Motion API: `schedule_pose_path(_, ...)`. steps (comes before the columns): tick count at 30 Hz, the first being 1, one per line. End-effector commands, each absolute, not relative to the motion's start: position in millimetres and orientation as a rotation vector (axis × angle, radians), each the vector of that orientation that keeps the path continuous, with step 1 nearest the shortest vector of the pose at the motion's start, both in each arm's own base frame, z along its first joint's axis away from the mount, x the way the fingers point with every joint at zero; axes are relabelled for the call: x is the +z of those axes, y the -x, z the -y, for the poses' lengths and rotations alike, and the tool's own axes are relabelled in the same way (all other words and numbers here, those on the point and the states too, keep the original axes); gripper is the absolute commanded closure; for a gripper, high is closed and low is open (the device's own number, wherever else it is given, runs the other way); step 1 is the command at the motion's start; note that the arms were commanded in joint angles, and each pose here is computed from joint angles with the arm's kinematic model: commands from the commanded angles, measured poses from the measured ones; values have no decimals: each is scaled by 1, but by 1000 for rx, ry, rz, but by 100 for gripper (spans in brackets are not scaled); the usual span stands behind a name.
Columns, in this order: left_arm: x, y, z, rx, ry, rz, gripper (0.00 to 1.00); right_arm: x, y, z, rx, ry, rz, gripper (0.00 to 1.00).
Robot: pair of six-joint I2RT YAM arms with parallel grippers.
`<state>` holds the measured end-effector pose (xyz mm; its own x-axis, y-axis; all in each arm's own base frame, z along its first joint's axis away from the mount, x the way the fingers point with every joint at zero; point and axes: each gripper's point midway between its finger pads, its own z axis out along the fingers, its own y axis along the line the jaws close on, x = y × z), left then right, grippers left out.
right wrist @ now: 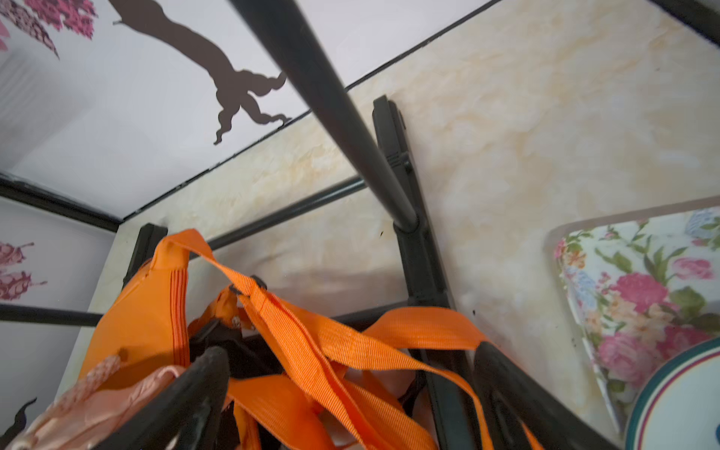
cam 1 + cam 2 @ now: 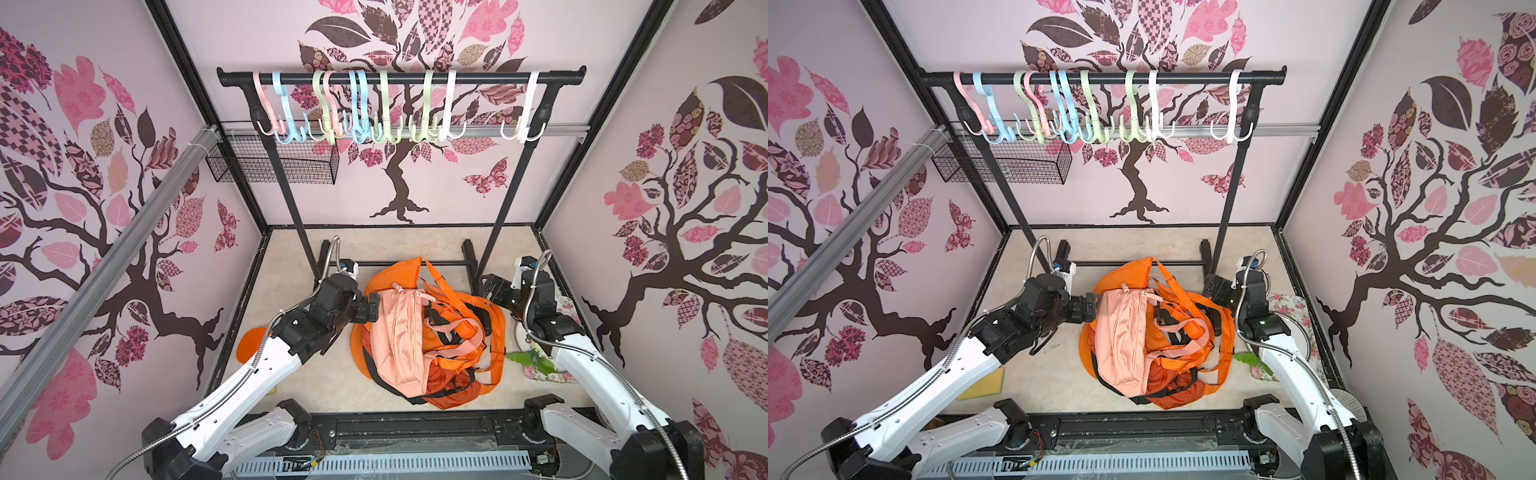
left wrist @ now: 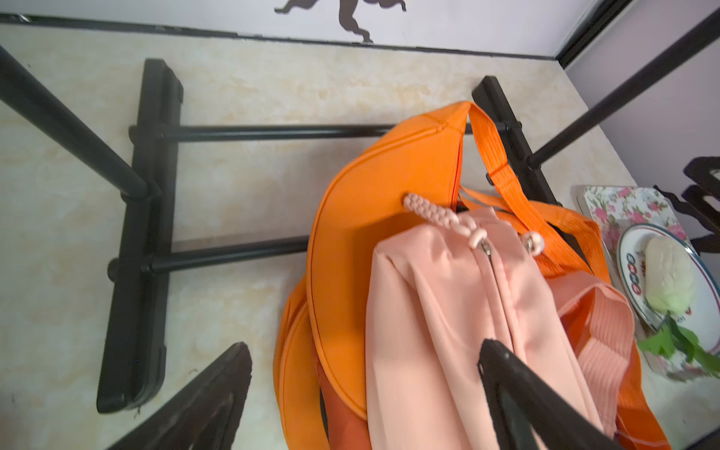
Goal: Hang the bag on a hook
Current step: Pick up the bag from the bag.
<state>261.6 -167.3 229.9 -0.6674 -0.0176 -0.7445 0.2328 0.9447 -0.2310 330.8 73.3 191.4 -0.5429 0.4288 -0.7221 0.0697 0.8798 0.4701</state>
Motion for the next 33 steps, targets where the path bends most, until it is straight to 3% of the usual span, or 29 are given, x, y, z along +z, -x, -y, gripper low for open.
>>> schedule_pose_path(1, 205, -230, 166, -494, -118, -2395, 8, 177, -314, -83, 534, -353, -2182, 0)
schedule_pose_path(7, 230, -210, 201, -582, -250, -2352, 6, 166, -297, -81, 547, -367, -2180, 0)
schedule_pose_path(16, 205, -207, 248, -639, -345, -2428, 4, 177, -286, -75, 531, -371, -2153, 0)
schedule_pose_path(20, 203, -210, 262, -686, -341, -2423, 10, 175, -284, -75, 532, -377, -2162, 0)
schedule_pose_path(23, 199, -213, 268, -686, -349, -2431, 27, 172, -284, -75, 530, -378, -2174, 0)
schedule_pose_path(30, 207, -218, 274, -692, -374, -2407, 96, 172, -282, -76, 536, -373, -2180, 2)
schedule_pose_path(33, 234, -221, 269, -682, -384, -2334, 100, 172, -280, -77, 541, -363, -2188, 4)
